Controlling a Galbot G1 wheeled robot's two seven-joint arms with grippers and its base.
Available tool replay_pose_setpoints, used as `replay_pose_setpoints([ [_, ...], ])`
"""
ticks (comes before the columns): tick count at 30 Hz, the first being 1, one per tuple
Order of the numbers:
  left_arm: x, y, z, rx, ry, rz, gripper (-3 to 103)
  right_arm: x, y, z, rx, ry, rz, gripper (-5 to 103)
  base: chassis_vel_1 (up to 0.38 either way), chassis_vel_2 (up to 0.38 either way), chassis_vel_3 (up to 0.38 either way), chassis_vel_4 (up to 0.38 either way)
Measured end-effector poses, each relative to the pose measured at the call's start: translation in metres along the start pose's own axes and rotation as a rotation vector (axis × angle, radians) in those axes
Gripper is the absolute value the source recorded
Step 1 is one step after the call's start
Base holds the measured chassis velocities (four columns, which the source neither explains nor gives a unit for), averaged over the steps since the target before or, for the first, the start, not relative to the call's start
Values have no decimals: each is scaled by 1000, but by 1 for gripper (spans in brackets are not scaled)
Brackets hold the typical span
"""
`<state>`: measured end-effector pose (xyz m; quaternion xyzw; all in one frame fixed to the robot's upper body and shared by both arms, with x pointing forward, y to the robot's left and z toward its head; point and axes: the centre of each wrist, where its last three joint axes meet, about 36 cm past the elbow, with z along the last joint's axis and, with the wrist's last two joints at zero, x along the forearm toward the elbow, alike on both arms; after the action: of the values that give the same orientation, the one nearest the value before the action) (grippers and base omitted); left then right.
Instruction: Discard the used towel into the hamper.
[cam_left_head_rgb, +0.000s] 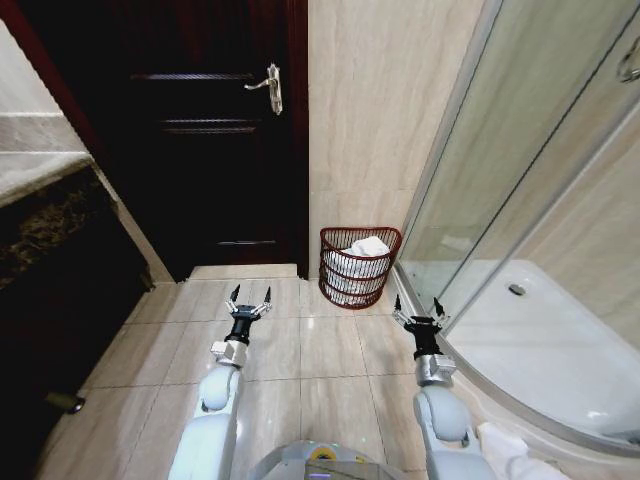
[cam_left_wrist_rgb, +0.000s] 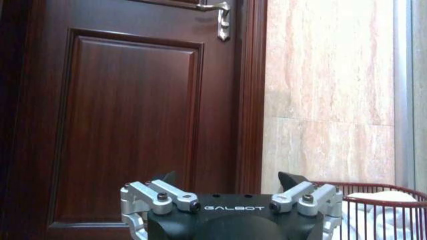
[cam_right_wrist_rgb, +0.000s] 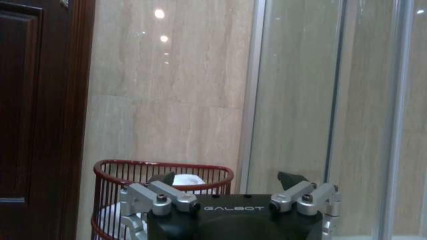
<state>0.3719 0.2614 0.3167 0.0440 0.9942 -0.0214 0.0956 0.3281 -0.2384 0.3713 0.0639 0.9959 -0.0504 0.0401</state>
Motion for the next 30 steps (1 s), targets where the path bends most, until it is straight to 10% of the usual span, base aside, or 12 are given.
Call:
replay_pose_setpoints([
  [30, 0, 0, 0, 0, 0, 0, 100, 0, 0, 0, 0, 0, 0, 100, -23, -25, -26, -23],
])
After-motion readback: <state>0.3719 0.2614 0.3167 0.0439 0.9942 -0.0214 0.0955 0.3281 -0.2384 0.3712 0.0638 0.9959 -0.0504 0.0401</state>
